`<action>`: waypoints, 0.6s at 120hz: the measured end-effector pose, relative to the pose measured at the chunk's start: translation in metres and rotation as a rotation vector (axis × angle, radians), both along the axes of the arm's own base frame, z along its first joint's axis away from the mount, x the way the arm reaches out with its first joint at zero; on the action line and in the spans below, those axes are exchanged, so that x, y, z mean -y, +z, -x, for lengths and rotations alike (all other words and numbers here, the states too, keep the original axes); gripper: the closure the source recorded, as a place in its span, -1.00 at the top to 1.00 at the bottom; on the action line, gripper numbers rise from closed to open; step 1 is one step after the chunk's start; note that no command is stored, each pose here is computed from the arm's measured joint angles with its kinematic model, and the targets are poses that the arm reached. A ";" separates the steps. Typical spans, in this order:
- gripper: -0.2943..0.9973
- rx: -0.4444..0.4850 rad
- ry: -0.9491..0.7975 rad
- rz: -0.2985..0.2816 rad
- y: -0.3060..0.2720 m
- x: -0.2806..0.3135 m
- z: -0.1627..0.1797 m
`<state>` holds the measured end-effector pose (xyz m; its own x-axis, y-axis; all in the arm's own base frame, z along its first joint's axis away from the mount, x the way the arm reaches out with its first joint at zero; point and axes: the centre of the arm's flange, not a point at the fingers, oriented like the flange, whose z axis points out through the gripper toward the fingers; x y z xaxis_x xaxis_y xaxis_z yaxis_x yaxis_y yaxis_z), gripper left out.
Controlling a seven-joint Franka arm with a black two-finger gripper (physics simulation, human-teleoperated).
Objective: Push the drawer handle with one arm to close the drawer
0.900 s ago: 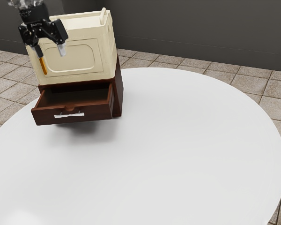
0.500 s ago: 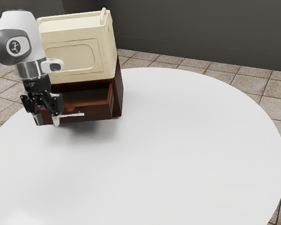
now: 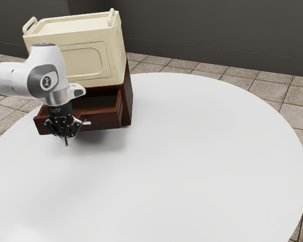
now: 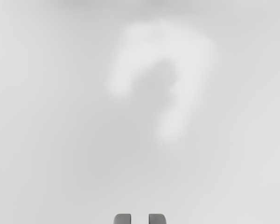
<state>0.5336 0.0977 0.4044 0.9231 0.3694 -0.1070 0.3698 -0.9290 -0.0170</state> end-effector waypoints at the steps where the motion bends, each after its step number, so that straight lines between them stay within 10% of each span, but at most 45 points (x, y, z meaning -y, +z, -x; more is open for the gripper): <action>1: -0.62 0.003 0.003 -0.002 -0.001 -0.001 -0.002; 72: -0.61 0.193 0.172 -0.050 -0.015 -0.058 -0.086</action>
<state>0.6193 0.1561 0.3894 0.8479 0.5229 0.0876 0.5229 -0.8520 0.0250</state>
